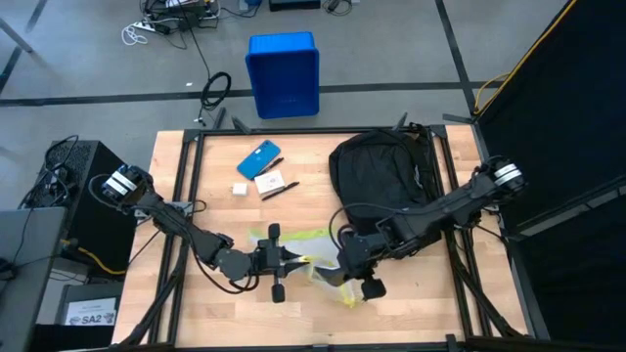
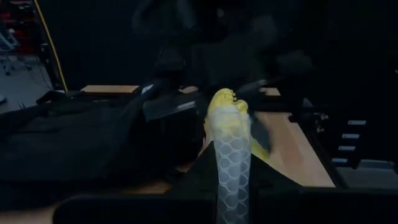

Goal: Unpack backpack
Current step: Put the gray calculator into the white zip bag

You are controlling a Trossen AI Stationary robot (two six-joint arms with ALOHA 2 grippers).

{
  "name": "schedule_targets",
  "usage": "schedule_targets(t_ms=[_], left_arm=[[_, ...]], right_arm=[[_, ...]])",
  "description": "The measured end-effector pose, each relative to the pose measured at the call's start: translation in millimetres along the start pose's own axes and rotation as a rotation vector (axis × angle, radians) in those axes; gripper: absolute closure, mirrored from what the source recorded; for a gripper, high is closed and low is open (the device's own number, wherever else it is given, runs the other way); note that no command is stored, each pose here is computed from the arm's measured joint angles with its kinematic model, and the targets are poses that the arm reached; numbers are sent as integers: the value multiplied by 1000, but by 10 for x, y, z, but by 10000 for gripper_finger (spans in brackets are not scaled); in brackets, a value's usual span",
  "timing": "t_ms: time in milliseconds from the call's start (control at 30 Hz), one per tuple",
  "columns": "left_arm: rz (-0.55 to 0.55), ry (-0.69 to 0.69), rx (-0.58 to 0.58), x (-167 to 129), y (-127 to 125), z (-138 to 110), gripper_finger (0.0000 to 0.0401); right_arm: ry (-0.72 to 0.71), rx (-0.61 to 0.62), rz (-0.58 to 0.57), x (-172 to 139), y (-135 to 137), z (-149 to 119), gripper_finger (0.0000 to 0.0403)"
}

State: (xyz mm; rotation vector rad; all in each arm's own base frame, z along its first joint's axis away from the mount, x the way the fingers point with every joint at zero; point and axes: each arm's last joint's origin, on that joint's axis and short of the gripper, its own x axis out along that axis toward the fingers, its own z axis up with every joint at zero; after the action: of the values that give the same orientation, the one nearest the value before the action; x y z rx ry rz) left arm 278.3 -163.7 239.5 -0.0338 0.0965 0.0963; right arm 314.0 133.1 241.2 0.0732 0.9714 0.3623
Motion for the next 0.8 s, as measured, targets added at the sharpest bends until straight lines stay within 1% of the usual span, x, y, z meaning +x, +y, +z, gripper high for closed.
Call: schedule_targets(t_ms=[100,167,233,600,667,800], left_arm=[[-4,6,3,0,-1,-6,401],[-4,10,2,0,-1,-10,401],[-1,12,2,3,4,-12,401],[20,-32,-25,50,67,44,401],[21,-53,-23,54,73,69,401],[23,-89,-43,55,76,110,401]], right_arm=[[58,38,-97,11,-52,-66,403],[59,54,-153,8,-70,-78,403],[63,57,-168,7,-75,-84,403],[-8,36,-154,4,-111,-3,403],[-22,37,-187,1,-126,6,403],[-39,53,-287,-11,-195,13,403]])
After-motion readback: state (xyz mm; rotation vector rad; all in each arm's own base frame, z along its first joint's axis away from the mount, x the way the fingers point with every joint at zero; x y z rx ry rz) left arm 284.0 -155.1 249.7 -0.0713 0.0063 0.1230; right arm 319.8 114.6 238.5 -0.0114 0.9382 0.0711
